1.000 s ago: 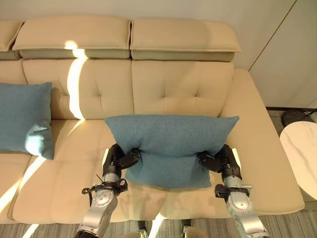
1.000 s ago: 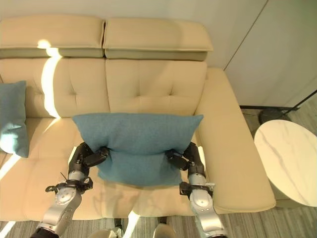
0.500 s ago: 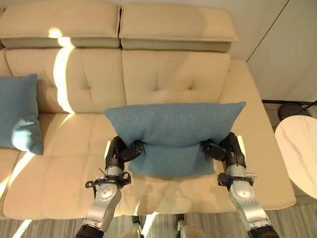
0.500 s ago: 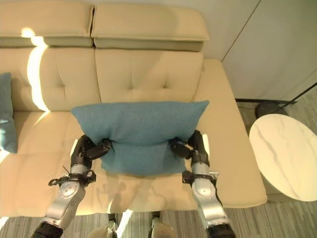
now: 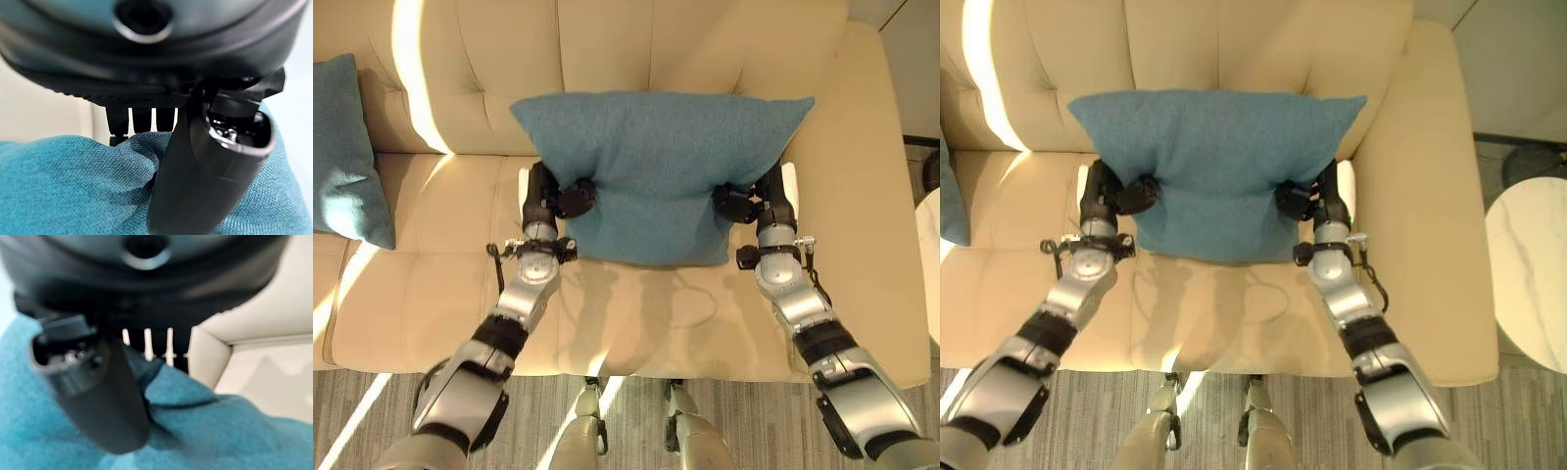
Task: Pick up all the scattered cushions and arrange them neatly on the sofa.
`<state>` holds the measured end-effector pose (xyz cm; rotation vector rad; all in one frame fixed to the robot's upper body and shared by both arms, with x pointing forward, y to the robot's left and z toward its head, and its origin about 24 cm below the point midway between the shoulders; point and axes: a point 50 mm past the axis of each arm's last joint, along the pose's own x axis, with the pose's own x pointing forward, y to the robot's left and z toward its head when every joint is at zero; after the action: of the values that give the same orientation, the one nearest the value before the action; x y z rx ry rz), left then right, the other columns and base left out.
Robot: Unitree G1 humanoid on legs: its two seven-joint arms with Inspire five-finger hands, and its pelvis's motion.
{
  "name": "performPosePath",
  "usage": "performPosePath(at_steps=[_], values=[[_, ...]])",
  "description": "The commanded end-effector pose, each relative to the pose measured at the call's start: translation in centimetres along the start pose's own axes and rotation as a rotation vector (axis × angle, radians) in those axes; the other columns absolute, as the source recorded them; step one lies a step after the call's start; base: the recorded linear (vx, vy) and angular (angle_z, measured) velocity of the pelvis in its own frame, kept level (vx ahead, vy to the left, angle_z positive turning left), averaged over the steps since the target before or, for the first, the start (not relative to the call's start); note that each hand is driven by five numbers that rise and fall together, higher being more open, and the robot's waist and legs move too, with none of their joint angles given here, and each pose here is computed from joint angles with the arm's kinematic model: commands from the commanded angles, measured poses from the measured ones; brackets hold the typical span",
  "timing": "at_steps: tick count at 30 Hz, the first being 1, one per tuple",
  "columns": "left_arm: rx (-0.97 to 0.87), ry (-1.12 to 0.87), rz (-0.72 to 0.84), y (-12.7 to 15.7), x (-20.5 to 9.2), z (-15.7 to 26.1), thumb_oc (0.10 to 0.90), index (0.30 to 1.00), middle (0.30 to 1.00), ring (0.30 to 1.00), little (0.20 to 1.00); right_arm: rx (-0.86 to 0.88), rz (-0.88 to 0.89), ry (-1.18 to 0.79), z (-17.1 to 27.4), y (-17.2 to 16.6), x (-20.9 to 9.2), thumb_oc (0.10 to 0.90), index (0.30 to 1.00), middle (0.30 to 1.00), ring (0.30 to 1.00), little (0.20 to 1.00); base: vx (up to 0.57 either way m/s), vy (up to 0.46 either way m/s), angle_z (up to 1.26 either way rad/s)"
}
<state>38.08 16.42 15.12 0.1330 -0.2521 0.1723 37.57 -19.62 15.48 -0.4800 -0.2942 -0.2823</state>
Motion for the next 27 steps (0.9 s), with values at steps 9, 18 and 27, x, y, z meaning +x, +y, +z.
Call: performPosePath(at_steps=[9,18,27], values=[[-0.126,-0.468,-0.090,-3.9,1.7,11.4,0.400,0.300,0.300,0.300,0.300,0.037,-0.069,-0.404,10.9,0.6,2.8,0.400,0.300,0.300,0.300,0.300,0.00,0.001,0.00],[-0.081,-0.499,-0.072,-3.8,2.2,12.5,0.400,0.300,0.300,0.300,0.300,-0.060,-0.155,-0.495,13.1,-1.3,3.8,0.400,0.300,0.300,0.300,0.300,0.00,-0.011,0.01],[0.018,-0.480,-0.048,-2.8,3.4,12.6,0.800,0.900,0.900,0.900,0.900,-0.285,-0.140,-0.401,11.8,-2.7,5.9,0.800,0.900,0.900,0.900,0.900,0.00,-0.003,0.00]])
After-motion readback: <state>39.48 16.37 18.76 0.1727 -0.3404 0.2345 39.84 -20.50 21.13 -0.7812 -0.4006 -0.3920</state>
